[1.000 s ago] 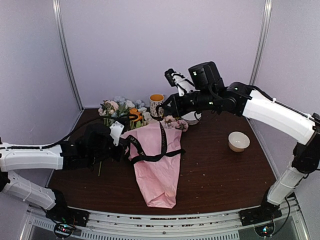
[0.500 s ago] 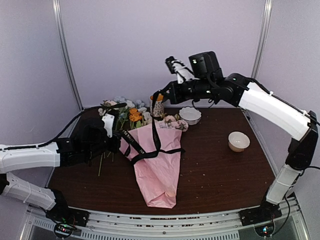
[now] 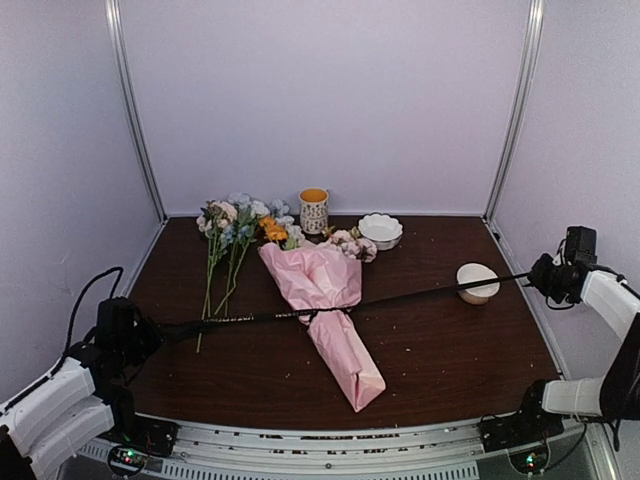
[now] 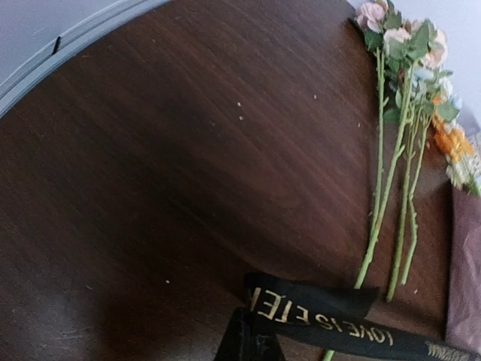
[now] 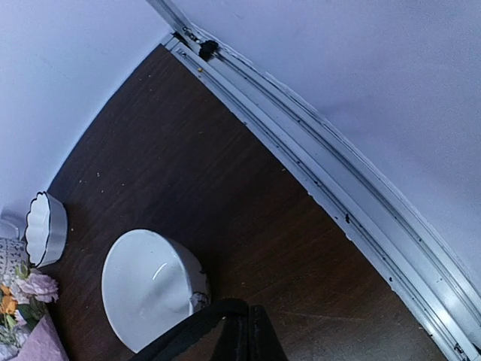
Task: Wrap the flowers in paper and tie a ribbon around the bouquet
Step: Tie the ribbon around the folded bouquet.
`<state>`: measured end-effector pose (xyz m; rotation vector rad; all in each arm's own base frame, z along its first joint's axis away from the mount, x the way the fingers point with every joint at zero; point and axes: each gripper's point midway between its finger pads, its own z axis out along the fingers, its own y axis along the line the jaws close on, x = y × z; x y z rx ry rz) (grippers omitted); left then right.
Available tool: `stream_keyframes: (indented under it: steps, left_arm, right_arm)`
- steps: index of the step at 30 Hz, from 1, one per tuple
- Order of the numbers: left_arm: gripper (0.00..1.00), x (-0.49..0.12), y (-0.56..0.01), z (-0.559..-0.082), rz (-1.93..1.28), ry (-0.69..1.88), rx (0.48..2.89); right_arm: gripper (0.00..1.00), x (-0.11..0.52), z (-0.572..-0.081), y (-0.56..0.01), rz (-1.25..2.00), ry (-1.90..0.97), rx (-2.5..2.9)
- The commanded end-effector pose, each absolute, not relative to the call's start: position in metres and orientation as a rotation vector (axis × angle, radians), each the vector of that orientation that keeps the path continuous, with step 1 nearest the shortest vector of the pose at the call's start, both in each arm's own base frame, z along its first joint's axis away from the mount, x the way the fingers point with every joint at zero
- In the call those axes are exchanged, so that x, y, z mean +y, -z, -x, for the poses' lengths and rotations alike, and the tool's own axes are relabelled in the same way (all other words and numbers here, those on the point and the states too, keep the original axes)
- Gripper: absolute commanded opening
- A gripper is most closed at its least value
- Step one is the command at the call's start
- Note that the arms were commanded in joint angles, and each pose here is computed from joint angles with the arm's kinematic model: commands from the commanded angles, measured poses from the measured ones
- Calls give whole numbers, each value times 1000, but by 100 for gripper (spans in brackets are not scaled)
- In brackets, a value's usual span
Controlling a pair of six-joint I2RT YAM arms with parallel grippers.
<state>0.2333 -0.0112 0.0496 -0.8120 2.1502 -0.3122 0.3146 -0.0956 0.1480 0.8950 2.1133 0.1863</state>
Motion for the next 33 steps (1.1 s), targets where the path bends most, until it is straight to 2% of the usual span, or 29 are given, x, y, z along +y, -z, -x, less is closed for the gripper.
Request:
stream_keyframes:
  steps: [1, 5, 16, 19, 21, 27, 31, 33]
  left_arm:
    - [0, 32, -43, -215, 1099, 244, 2039]
    - [0, 63, -51, -208, 1183, 172, 1953]
    - [0, 88, -58, -206, 1187, 125, 1987]
    - [0, 66, -78, -226, 987, 228, 1997]
    - [0, 47, -99, -237, 819, 184, 2018]
    - [1, -68, -177, -262, 188, 302, 2002]
    - [26, -159, -210, -259, -301, 171, 1992]
    - [46, -216, -223, -250, -626, 134, 1934]
  right_arm:
    - [0, -158, -310, -177, -1034, -78, 1870]
    - [0, -182, -300, -179, -1101, -17, 1839]
    - [0, -197, -290, -185, -1126, 30, 1803]
    - [0, -144, -318, -218, -873, 26, 1857]
    - [0, -93, -338, -246, -652, 2, 1887]
    - [0, 60, -351, -360, -111, -361, 1763]
    - [0, 176, -312, -423, 340, -590, 1658]
    - [0, 223, -282, -448, 517, -699, 1587]
